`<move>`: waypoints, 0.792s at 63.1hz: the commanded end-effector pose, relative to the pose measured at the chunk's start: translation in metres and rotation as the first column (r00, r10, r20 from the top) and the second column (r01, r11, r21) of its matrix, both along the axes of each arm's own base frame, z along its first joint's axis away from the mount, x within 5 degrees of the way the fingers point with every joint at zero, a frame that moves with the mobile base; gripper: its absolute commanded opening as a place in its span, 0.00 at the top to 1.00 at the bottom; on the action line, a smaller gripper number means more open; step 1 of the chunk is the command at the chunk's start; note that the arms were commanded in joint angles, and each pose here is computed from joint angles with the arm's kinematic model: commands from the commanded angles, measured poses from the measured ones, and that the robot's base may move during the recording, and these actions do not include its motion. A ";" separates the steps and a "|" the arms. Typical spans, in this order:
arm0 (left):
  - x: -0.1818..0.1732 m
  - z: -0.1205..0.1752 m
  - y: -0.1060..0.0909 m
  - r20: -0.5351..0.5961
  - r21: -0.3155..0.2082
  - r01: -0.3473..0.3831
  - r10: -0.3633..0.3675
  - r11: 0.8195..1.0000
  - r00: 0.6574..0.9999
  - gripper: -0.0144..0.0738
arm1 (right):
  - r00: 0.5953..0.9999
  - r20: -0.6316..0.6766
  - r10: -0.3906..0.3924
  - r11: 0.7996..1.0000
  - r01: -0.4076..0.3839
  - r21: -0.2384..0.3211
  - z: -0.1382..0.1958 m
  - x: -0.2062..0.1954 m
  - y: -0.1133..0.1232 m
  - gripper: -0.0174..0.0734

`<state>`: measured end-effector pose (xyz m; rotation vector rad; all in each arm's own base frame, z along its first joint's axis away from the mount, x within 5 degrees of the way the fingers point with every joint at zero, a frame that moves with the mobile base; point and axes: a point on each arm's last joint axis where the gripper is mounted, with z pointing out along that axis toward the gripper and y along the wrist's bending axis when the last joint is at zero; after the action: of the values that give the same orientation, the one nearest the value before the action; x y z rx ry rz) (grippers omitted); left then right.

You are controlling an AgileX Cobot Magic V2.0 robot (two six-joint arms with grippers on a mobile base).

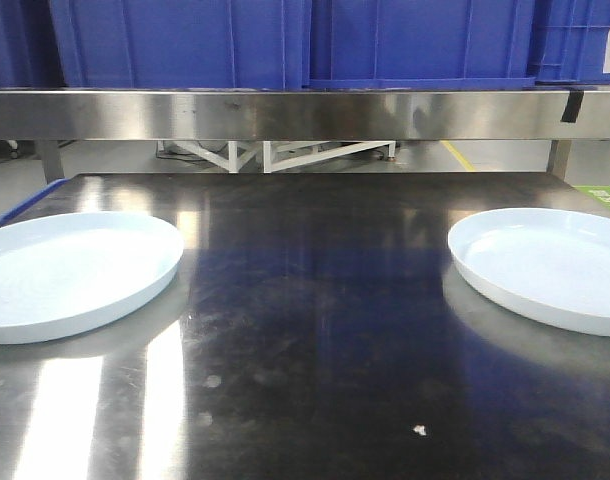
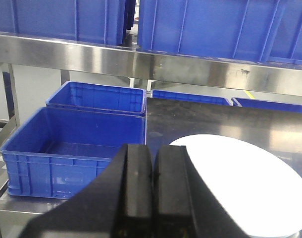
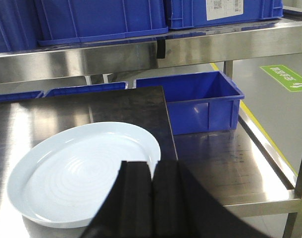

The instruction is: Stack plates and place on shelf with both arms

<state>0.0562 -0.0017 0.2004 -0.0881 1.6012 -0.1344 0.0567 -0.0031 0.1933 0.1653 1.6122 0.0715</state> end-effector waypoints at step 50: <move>-0.009 0.041 0.002 0.402 -0.121 0.020 0.030 0.993 0.915 0.74 | 0.992 0.123 -0.005 1.000 0.007 -0.014 0.014 -0.003 0.000 0.75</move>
<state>0.0545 -0.0014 0.2211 -0.1064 1.3675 -0.1786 0.0567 -0.0031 0.1933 0.1653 1.6122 0.0715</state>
